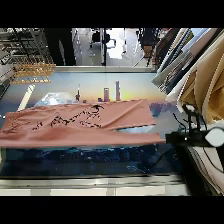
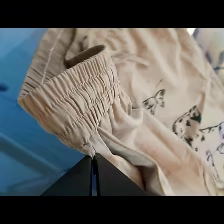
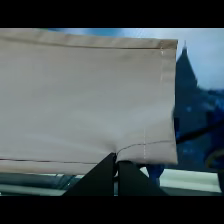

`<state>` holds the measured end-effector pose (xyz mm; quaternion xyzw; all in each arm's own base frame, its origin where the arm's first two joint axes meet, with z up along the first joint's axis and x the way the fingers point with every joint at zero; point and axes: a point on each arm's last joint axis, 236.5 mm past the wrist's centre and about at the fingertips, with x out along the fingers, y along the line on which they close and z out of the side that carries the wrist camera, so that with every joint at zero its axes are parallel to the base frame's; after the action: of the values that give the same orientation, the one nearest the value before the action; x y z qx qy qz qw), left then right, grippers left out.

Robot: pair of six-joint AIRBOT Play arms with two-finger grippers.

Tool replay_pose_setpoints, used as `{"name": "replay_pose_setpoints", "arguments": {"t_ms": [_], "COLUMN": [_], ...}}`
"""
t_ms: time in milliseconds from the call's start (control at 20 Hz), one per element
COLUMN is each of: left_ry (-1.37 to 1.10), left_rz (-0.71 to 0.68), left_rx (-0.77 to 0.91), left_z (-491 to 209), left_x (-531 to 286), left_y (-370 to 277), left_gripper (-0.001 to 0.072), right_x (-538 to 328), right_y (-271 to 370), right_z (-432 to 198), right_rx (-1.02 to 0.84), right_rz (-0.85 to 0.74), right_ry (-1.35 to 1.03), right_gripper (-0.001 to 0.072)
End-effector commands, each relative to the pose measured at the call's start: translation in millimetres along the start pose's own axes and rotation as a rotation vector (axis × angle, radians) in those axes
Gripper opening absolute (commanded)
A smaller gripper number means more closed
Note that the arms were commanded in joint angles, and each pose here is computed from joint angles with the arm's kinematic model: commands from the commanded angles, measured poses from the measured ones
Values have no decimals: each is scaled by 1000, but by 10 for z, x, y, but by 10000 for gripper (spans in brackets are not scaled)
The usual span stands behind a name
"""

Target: Fold the clothes and pants, and hang the long-sleeved shirts on hangers.

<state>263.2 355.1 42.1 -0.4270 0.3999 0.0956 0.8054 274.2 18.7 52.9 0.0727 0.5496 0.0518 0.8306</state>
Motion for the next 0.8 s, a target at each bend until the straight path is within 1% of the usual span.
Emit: {"name": "replay_pose_setpoints", "arguments": {"t_ms": [0, 100, 200, 450, 550, 600, 650, 700, 750], "left_ry": [12, -17, -50, -205, -165, -122, -53, 21, 114], "left_rz": [45, 36, -7, 15, 0, 2, 12, 27, 47], "left_rx": [-16, -62, -60, 0, 65, 90, 103, 109, 108], "left_z": [-195, -85, 138, 818, 771, 683, 529, 358, 142], "left_x": [-184, -224, -179, 399, 697, 803, 878, 910, 897], "left_y": [336, 226, -100, -829, -1063, -1097, -1082, -1033, -968], "left_gripper": [9, 8, 8, 9, 11, 64, 326, 553, 548], "right_x": [40, -13, 144, 1093, 1381, 1471, 1512, 1519, 1513], "right_y": [-50, -56, -134, -368, -250, -186, -125, -66, -17], "right_z": [-33, 510, 988, 2230, 2369, 2388, 2397, 2396, 2389], "right_rx": [21, 37, 49, 9, -2, -15, -26, -35, -43], "right_rz": [-20, -16, -24, -27, 20, 29, 32, 36, 40], "right_ry": [-74, -229, -272, -220, -125, -107, -111, -112, -110], "right_gripper": [9, 9, 9, 9, 11, 11, 11, 11, 11]}}
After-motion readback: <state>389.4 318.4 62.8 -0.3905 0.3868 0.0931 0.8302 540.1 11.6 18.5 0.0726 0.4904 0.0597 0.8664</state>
